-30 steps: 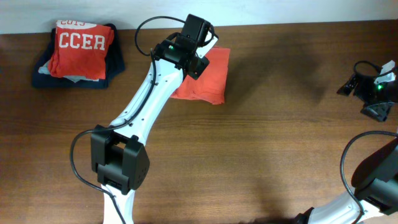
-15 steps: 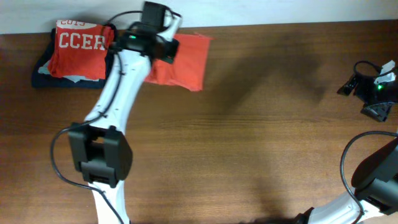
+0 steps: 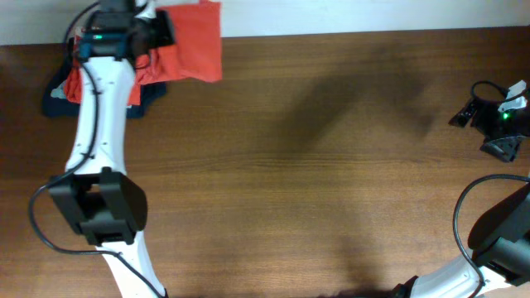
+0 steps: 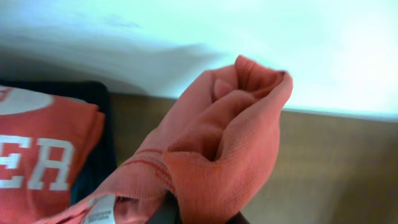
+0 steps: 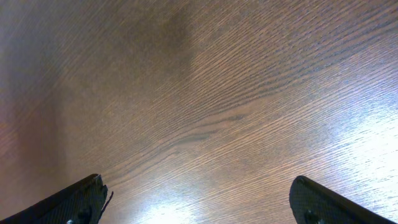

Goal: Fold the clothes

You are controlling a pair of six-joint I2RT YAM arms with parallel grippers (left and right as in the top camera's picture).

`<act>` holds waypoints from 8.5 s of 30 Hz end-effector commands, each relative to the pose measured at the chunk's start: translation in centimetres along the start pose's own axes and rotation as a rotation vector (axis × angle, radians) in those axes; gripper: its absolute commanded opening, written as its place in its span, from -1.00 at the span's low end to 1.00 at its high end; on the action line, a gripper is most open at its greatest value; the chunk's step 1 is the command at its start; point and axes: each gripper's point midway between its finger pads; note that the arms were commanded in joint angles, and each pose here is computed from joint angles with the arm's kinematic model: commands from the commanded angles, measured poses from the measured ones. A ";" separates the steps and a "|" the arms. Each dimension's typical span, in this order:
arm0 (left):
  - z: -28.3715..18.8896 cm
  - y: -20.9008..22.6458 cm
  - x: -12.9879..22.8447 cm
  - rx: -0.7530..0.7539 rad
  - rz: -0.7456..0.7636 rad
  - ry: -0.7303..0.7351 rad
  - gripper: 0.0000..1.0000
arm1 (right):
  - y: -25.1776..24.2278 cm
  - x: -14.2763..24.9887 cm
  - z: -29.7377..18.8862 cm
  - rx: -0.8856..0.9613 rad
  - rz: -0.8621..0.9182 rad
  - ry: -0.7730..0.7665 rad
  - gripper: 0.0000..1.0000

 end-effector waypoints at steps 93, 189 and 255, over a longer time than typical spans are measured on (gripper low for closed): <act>0.5 24.5 3.3 0.145 -0.493 0.020 -0.99 | -0.1 -0.2 -0.1 0.008 0.000 -0.008 0.97; 9.0 16.2 0.7 0.395 -0.297 -0.160 -0.80 | -0.1 -0.2 -0.1 0.008 0.000 -0.008 0.97; -11.4 7.6 -8.8 0.395 -0.408 -0.187 0.98 | 13.5 6.5 -15.3 -0.162 -0.383 -0.375 0.97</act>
Point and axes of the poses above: each gripper's point midway between its finger pads, its own z axis out along the fingers, its own y axis along the line the jaws close on, x = y × z, and after that the axes turned 3 degrees about z, right-handed
